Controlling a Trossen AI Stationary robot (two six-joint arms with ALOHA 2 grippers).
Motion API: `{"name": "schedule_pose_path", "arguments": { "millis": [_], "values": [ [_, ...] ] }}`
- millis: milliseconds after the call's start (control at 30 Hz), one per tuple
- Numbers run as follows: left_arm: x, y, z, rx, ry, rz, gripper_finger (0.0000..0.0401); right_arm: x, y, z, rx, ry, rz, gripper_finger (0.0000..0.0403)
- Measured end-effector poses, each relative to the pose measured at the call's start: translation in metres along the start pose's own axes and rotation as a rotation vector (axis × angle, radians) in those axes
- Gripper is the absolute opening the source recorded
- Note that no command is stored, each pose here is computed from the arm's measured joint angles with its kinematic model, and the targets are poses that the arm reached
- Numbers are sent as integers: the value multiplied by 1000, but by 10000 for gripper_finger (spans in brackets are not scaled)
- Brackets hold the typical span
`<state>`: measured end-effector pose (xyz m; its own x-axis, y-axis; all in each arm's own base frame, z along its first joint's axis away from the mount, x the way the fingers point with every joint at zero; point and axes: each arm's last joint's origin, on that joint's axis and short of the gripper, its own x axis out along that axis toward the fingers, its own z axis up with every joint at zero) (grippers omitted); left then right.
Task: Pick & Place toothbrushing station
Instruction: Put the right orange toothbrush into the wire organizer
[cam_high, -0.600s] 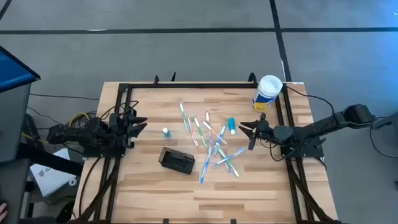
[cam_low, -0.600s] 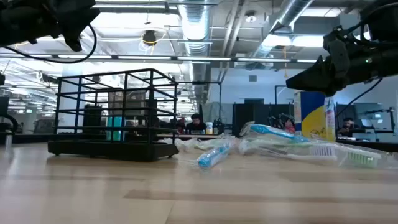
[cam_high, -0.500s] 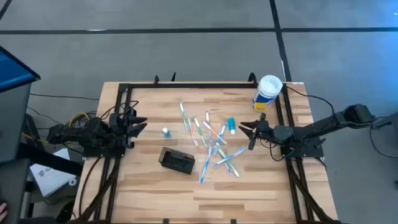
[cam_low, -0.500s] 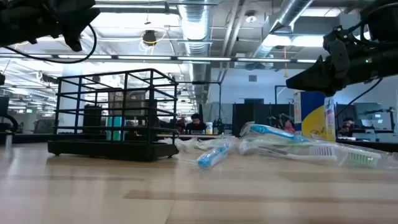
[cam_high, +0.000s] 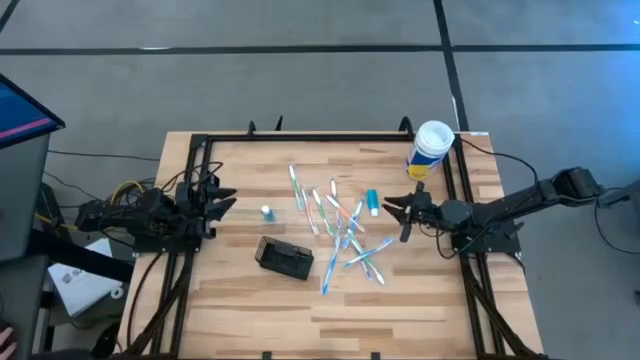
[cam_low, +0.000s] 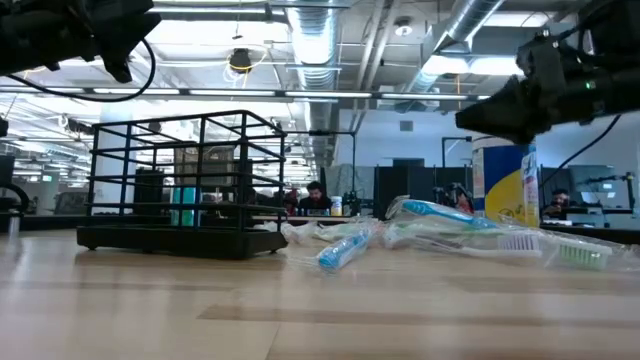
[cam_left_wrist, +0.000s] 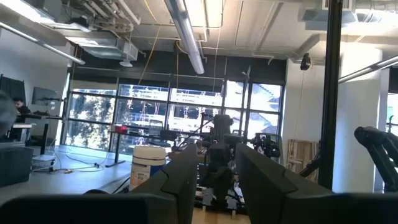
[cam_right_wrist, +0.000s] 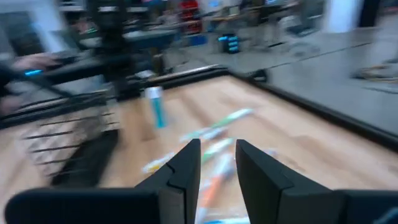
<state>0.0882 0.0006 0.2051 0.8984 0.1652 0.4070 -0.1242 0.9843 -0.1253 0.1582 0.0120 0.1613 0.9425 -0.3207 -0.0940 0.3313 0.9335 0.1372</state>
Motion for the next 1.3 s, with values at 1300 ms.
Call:
{"name": "schedule_pose_path", "arguments": {
  "millis": [1300],
  "values": [
    [2,0,-3,6,24,1,106,87,50,-8,-104,873,-63,199]
  ]
}}
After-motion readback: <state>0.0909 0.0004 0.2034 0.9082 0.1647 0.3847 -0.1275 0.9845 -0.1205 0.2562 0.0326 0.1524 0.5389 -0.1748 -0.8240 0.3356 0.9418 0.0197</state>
